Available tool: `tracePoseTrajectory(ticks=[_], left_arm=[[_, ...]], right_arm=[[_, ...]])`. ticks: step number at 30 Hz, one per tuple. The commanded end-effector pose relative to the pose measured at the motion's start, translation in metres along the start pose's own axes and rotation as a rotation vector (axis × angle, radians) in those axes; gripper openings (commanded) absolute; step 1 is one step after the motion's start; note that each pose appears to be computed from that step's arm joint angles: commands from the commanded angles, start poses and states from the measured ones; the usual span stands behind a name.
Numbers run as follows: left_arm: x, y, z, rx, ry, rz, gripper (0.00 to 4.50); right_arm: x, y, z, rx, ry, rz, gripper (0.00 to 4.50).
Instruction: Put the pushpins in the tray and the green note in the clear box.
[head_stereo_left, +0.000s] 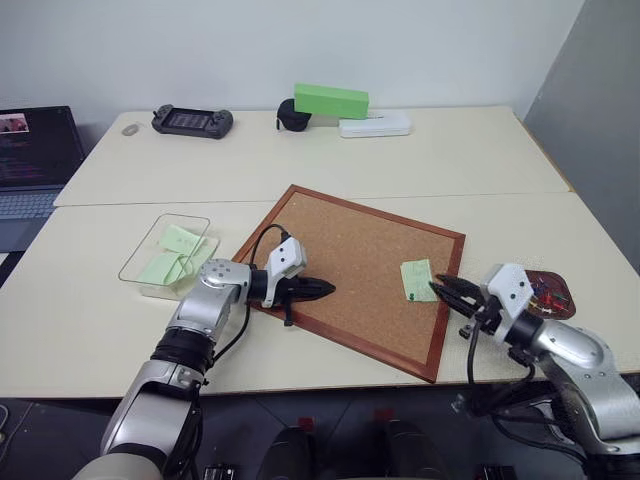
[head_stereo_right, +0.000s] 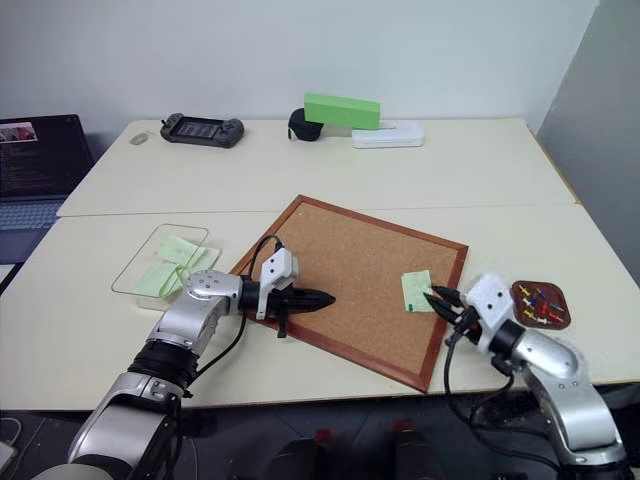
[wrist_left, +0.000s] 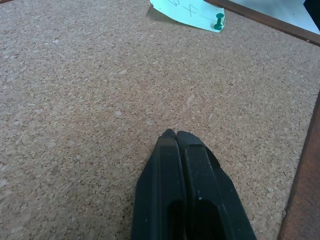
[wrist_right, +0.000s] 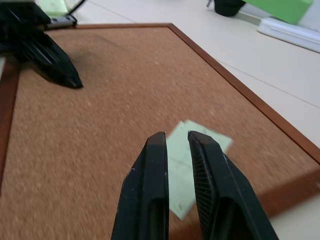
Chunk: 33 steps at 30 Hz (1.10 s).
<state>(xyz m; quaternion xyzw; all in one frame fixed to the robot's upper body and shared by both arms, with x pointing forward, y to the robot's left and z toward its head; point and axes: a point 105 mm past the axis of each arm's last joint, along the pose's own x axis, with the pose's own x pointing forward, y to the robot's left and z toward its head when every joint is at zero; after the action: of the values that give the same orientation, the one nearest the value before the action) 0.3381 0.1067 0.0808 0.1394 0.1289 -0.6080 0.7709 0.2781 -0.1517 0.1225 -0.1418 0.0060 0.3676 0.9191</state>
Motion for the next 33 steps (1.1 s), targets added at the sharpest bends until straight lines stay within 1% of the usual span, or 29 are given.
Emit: tracePoseTrajectory(ticks=[1,3,12,23,25,26,27,28,32,33], left_arm=[[0.001,-0.005,-0.007,-0.008,0.034,-0.017,0.00],[0.000,-0.005,-0.007,-0.012,0.035,-0.014,0.00],[-0.001,-0.006,-0.008,-0.016,0.034,-0.008,0.00],[-0.003,-0.007,-0.008,-0.014,0.037,-0.006,0.00],[-0.002,-0.006,-0.007,-0.014,0.036,-0.004,0.00],[-0.002,-0.006,-0.007,-0.014,0.035,-0.003,0.00],[-0.002,-0.006,-0.007,-0.014,0.035,-0.003,0.00],[-0.002,-0.006,-0.006,-0.013,0.034,-0.003,0.00],[-0.001,-0.006,-0.006,-0.011,0.032,-0.002,0.00],[-0.001,-0.006,-0.006,-0.012,0.032,-0.002,0.00]], right_arm=[[0.008,0.003,0.003,-0.015,-0.018,0.023,1.65],[0.013,0.006,-0.001,-0.018,-0.003,0.040,2.05],[0.020,0.016,-0.018,-0.005,0.050,0.097,2.05],[0.029,0.013,-0.028,0.042,0.072,0.084,2.05],[0.029,0.011,-0.031,0.037,0.079,0.077,1.69],[0.030,0.011,-0.031,0.034,0.081,0.081,1.62],[0.030,0.011,-0.031,0.035,0.080,0.082,1.27],[0.030,0.009,-0.031,0.038,0.077,0.075,1.02],[0.030,0.008,-0.031,0.037,0.075,0.066,0.33],[0.029,0.008,-0.031,0.037,0.074,0.066,0.09]])
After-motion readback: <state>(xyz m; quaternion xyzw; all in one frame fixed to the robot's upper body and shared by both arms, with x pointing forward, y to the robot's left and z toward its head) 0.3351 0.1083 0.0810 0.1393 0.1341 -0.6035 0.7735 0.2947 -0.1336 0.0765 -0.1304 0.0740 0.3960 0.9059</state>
